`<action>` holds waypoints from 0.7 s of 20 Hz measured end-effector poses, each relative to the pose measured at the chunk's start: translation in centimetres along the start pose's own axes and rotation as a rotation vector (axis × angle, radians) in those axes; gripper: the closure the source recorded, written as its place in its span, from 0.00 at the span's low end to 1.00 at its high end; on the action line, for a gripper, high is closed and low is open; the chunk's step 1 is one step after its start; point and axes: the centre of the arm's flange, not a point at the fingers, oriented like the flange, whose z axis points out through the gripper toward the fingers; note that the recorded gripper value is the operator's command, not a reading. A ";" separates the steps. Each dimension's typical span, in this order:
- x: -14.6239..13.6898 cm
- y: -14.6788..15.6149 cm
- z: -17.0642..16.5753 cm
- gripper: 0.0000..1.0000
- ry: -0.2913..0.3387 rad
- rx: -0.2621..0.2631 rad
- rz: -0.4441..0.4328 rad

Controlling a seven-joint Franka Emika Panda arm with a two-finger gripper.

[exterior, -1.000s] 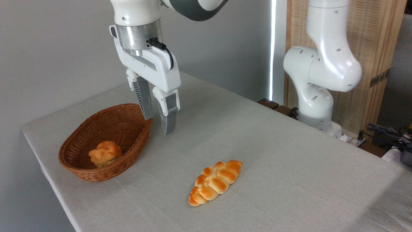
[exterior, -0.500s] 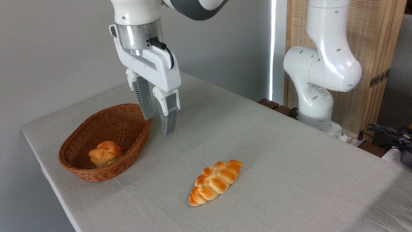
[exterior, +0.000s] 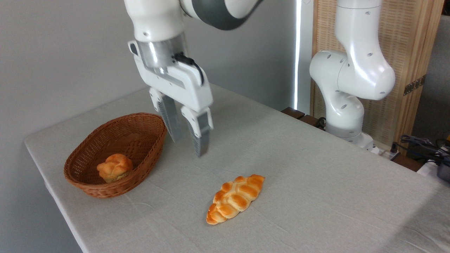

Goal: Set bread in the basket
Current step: 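Move the gripper over the braided bread roll and lower it, then close the gripper on the middle of the braided bread roll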

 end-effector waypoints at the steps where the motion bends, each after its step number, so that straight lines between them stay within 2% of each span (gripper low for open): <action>1: -0.8 -0.8 0.7 0.00 -0.015 0.009 -0.013; 4: -3.8 -3.1 3.3 0.00 -0.055 0.002 -0.066; 6: -5.1 -3.9 5.0 0.00 -0.058 -0.004 -0.085; 11: -5.6 -3.5 10.3 0.00 -0.037 0.013 -0.083; 14: -5.8 -2.9 12.1 0.00 -0.047 0.004 -0.076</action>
